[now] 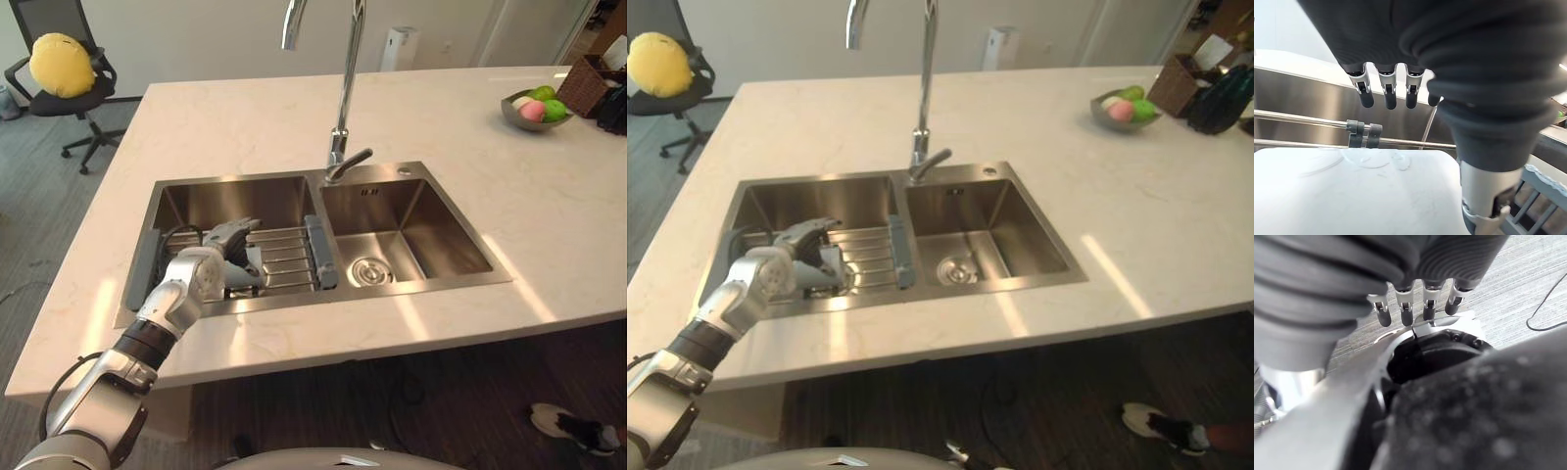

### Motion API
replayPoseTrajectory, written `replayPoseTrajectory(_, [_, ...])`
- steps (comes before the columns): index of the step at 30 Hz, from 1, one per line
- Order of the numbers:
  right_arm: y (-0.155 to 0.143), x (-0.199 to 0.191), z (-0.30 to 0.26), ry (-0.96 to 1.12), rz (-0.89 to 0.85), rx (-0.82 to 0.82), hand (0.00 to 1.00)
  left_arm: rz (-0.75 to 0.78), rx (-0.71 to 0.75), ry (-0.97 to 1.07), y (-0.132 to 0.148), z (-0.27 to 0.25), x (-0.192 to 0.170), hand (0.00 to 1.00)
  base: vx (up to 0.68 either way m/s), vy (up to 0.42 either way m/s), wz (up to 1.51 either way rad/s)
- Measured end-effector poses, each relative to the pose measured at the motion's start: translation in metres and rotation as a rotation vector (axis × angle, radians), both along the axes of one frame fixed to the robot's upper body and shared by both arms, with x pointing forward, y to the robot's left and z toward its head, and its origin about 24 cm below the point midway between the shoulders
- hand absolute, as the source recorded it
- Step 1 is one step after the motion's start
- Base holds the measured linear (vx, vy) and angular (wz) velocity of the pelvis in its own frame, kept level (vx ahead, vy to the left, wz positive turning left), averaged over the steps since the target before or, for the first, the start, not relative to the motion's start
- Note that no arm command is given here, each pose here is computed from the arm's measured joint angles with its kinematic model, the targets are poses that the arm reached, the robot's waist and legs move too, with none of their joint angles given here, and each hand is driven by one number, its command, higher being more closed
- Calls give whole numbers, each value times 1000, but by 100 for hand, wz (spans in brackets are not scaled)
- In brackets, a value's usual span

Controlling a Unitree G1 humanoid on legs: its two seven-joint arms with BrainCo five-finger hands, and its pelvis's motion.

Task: Walk over to the sink, pick up the cup, carry it to the dishwasher, place the cup inside the dishwasher, then close the dishwasher door

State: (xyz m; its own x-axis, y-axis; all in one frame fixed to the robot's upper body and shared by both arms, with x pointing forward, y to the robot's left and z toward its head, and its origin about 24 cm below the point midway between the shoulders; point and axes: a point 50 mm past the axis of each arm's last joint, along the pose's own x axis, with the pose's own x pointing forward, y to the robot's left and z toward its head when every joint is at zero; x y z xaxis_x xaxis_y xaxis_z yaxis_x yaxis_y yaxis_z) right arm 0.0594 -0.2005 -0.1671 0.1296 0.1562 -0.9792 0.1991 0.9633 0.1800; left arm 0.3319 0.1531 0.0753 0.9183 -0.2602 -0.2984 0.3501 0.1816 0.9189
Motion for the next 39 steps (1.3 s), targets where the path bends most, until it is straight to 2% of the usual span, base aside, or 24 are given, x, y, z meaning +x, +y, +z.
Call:
replayPoseTrajectory(20, [-2,2,1,-4,-25,-2,0,64,34,108,25,-6,3,0,18,10,-5])
replayPoseTrajectory(39, [-3,-4,0,3,-37,-1,0,38,-30,87,26,10,-9,0,5,-2,6])
